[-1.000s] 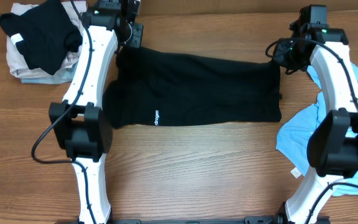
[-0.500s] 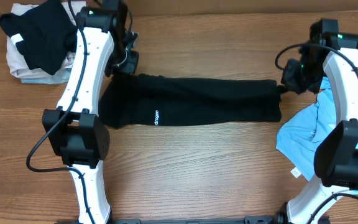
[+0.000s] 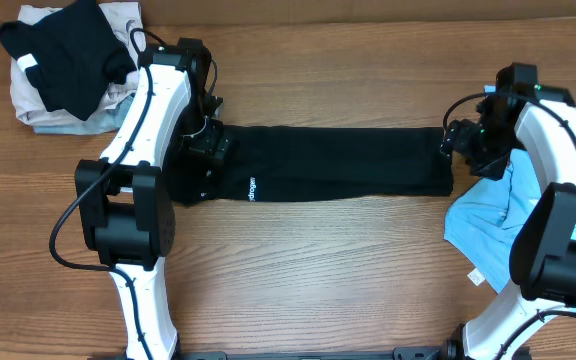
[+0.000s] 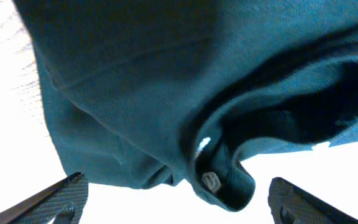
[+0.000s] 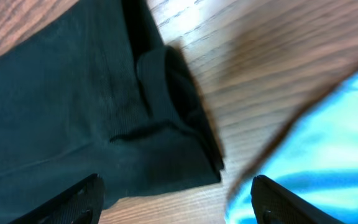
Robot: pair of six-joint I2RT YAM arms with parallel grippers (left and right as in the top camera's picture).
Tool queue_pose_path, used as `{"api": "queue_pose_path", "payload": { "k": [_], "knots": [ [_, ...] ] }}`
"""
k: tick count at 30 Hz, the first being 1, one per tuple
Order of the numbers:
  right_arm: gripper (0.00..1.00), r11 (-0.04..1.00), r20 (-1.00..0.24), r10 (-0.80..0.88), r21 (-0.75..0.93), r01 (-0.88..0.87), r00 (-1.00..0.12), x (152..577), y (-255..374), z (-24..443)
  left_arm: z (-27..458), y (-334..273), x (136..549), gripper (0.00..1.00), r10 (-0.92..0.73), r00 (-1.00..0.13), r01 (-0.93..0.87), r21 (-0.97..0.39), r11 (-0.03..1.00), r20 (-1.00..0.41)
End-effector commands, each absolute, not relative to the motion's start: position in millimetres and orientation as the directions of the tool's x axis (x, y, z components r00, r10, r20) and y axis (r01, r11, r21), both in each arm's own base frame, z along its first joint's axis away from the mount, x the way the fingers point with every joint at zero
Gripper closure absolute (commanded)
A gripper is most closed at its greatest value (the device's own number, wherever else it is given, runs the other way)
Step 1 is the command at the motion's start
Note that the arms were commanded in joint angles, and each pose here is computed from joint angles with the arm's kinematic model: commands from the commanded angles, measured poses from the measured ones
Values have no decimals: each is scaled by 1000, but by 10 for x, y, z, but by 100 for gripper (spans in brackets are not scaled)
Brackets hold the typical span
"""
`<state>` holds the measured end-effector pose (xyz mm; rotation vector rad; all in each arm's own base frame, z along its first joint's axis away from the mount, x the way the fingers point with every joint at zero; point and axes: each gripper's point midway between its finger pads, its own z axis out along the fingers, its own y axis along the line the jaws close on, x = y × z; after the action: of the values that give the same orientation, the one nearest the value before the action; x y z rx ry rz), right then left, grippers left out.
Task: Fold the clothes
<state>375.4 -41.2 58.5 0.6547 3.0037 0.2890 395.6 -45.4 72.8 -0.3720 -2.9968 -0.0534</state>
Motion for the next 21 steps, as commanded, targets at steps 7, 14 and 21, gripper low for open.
{"api": "queue_pose_path", "payload": {
  "k": [7,14,21],
  "knots": [
    [25,891,-33,365,303,339,-930,3650,-105,124,1851,-626,4704,0,196,-941,205,-4,979,-275],
    [88,882,-56,365,341,326,-929,3640,-22,-30,2590,-638,4968,0,169,-854,184,19,983,-493],
    [96,840,-131,480,354,412,-867,3930,-600,354,2627,-454,5013,0,169,-849,129,114,985,-500]
  ]
}}
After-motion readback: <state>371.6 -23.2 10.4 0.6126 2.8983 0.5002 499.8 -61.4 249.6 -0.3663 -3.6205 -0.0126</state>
